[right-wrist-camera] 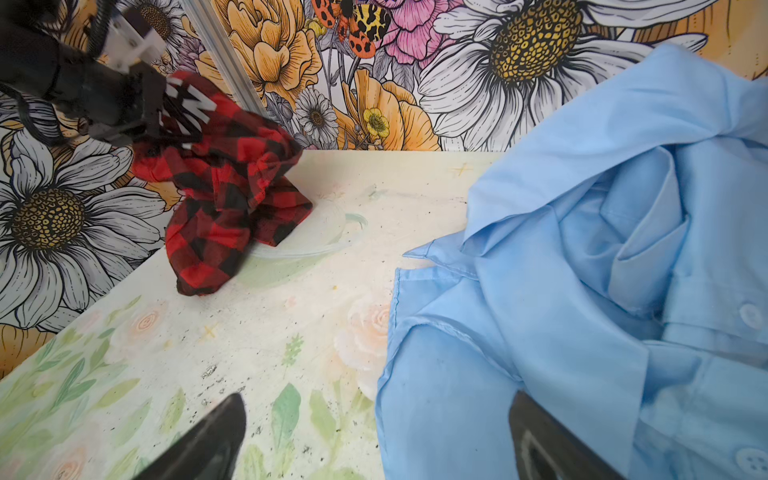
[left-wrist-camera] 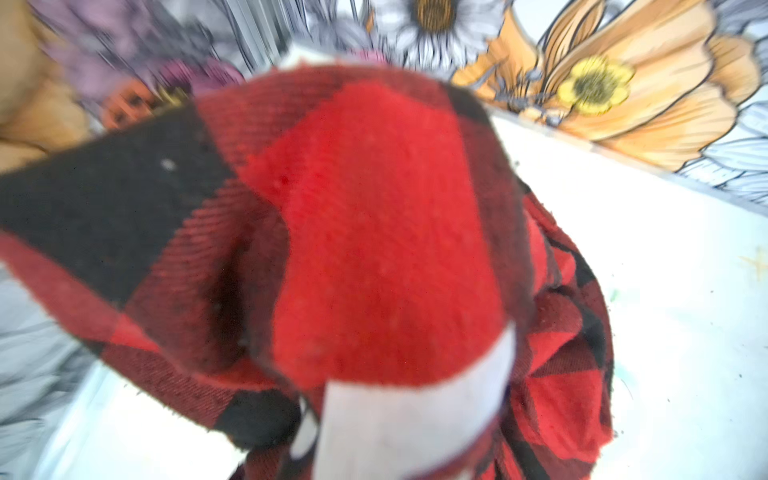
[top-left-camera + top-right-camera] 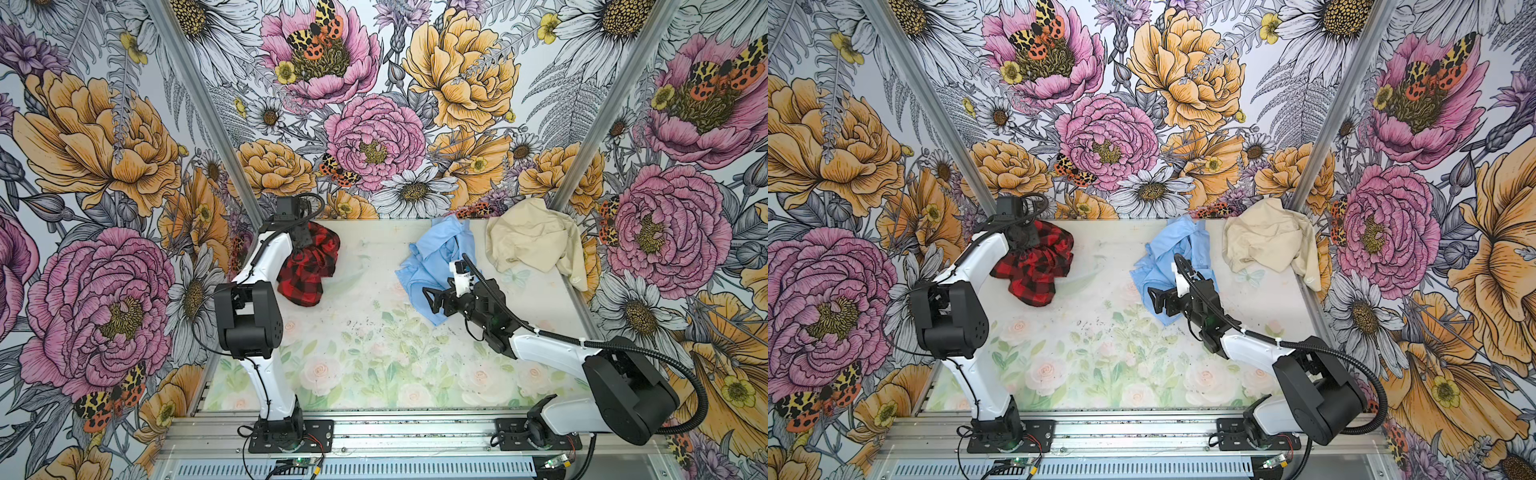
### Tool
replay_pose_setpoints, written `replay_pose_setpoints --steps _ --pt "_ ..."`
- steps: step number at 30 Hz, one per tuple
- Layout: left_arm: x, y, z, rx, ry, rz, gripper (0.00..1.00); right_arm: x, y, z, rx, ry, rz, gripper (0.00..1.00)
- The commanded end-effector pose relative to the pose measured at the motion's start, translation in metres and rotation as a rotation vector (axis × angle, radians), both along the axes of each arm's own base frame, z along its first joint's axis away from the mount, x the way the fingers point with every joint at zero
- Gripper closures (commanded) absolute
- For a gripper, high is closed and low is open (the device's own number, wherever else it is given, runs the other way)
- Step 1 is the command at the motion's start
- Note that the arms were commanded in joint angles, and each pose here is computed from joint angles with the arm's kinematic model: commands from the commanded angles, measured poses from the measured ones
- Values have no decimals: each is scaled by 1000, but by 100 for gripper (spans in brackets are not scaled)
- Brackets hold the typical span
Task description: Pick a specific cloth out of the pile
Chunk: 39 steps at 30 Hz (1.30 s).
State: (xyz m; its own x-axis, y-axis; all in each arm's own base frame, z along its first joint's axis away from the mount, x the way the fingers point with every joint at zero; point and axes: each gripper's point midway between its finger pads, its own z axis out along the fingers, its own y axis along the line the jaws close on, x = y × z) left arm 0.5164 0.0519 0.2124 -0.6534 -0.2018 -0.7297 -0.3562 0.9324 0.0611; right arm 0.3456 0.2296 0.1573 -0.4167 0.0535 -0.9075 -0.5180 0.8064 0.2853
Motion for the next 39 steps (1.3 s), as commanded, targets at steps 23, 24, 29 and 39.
replay_pose_setpoints --steps 23,24,29,39 --pt "-5 -143 -52 88 161 -662 100 3 5 21 4 -56 6 1" --pt "-8 -149 -54 -9 150 -687 100 3 5 21 4 -56 6 1" --pt "-12 -138 -62 -582 141 -631 100 3 5 21 5 -56 7 1" --pt "-17 -64 -62 -604 103 -411 100 4 6 17 3 -47 10 1"
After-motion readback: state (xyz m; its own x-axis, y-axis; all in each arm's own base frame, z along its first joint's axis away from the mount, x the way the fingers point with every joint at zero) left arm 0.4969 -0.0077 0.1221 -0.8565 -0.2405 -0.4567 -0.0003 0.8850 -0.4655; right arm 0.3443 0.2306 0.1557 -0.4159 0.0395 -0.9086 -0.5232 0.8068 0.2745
